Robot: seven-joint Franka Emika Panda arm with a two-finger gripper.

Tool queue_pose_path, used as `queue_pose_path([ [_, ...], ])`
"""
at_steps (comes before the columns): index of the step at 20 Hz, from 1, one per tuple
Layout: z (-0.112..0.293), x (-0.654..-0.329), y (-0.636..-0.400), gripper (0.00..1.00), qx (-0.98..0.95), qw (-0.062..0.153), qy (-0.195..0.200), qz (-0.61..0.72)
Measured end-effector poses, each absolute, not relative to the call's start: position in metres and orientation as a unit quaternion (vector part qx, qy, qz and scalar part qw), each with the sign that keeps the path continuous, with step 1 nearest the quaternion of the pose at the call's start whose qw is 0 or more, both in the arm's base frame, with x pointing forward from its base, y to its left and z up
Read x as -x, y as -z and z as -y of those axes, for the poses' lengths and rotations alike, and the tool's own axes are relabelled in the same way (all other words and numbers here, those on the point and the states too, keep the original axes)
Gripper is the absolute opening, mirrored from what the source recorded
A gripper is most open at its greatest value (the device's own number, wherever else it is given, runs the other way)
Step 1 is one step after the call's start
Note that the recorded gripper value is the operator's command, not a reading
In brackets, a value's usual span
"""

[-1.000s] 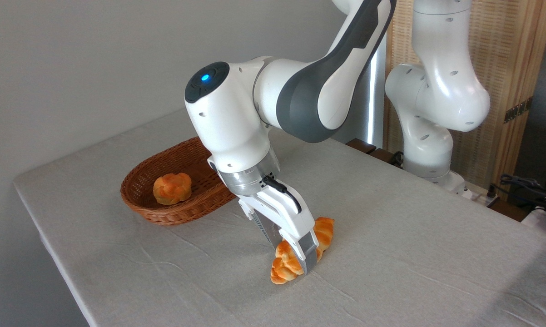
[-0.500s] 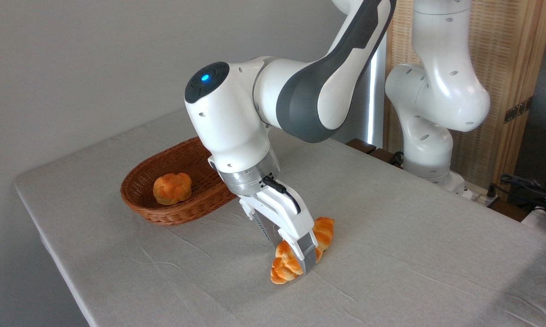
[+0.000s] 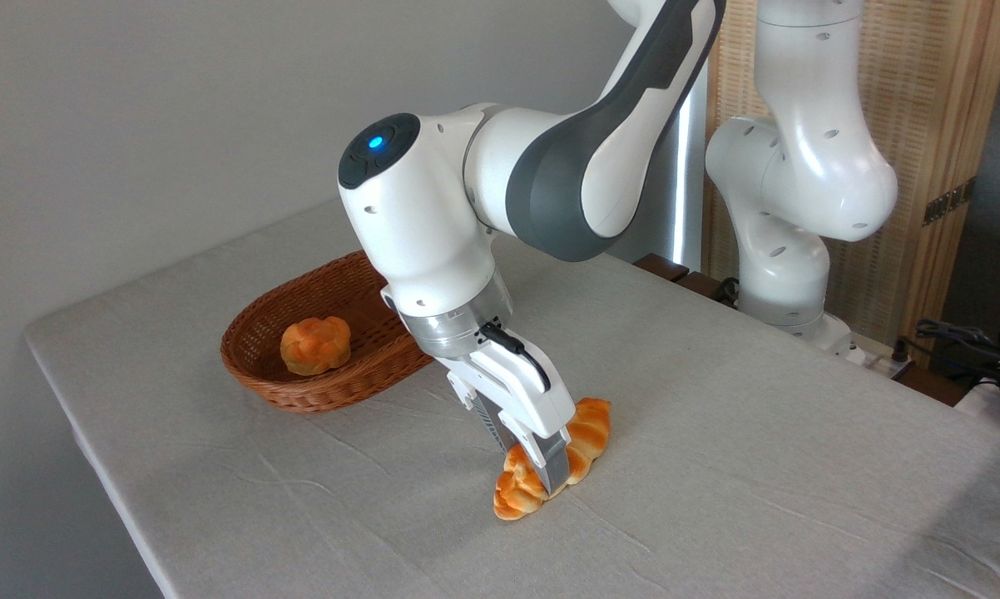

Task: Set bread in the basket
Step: 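Close the gripper on the braided bread roll, then lift the braided roll and carry it over the wicker basket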

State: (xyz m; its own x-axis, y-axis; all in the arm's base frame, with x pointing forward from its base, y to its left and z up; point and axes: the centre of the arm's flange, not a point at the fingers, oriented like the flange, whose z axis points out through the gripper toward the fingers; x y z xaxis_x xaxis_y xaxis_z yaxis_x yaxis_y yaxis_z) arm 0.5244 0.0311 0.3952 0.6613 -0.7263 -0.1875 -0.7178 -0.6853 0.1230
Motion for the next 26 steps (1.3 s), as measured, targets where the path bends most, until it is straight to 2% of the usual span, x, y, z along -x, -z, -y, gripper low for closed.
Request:
queue_pose_path([
  [4,-0.028,-0.526,-0.402,0.57,-0.910,0.018,0.107,0.400],
  [7,-0.012,-0.532,-0.437,0.57,-0.905,0.014,0.101,0.414],
  [11,0.029,-0.537,-0.489,0.57,-0.891,0.008,0.091,0.446],
  [14,0.076,-0.538,-0.512,0.57,-0.878,0.023,0.062,0.474],
  [19,0.162,-0.527,-0.513,0.57,-0.858,0.068,0.031,0.507],
  [23,0.222,-0.526,-0.500,0.58,-0.869,0.071,0.001,0.489],
  [24,0.232,-0.525,-0.496,0.66,-0.869,0.072,-0.003,0.489],
  [25,0.243,-0.526,-0.491,0.83,-0.870,0.073,-0.009,0.488],
  [26,0.249,-0.527,-0.488,0.96,-0.870,0.074,-0.016,0.486],
])
